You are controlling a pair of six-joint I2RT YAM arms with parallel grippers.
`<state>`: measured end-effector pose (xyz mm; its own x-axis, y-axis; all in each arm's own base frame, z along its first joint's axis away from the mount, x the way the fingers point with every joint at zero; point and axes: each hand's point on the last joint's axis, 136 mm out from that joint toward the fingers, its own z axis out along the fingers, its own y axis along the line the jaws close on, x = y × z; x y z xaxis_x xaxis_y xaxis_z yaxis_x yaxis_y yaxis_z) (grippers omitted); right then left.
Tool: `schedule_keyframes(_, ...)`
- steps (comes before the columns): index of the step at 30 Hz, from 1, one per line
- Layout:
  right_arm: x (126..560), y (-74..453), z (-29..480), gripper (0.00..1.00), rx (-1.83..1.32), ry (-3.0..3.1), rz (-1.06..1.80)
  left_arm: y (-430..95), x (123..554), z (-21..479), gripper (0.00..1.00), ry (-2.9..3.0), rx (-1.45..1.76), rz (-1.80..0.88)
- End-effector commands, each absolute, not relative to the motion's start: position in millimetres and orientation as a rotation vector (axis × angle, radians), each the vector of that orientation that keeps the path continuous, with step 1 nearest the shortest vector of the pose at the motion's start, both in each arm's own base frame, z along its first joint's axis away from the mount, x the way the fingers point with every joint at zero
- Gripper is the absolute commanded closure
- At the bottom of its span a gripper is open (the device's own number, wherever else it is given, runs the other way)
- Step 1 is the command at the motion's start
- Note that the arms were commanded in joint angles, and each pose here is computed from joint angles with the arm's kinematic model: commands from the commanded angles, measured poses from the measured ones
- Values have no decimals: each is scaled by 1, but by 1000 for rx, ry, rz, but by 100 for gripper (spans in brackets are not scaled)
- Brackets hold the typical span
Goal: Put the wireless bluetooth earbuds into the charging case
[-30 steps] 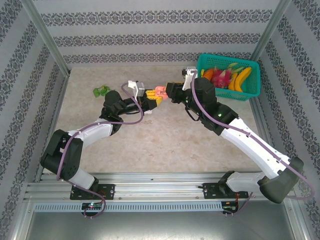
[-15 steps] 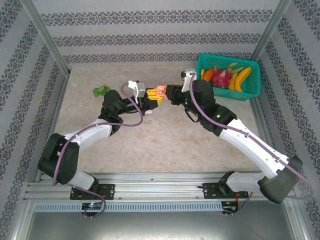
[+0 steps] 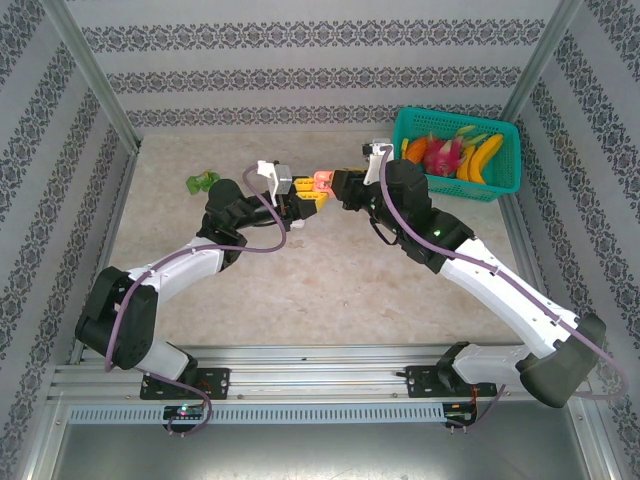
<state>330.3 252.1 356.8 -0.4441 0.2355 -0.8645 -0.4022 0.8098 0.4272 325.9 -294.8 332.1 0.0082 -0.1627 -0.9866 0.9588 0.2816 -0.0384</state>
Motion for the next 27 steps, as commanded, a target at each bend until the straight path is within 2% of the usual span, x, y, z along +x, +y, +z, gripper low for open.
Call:
schedule_keyframes(1,328,255,364,75,-141,1860,730,-299,312,358,100,1131,921,-1071)
schedule_keyframes(15,326,260,351,76,-168,1840,713,-297,315,366,100,1120,862,-1083)
schedule_keyframes(27,307,280,338,76,-327,1818,706,-296,321,369,100,1123,834,-1083)
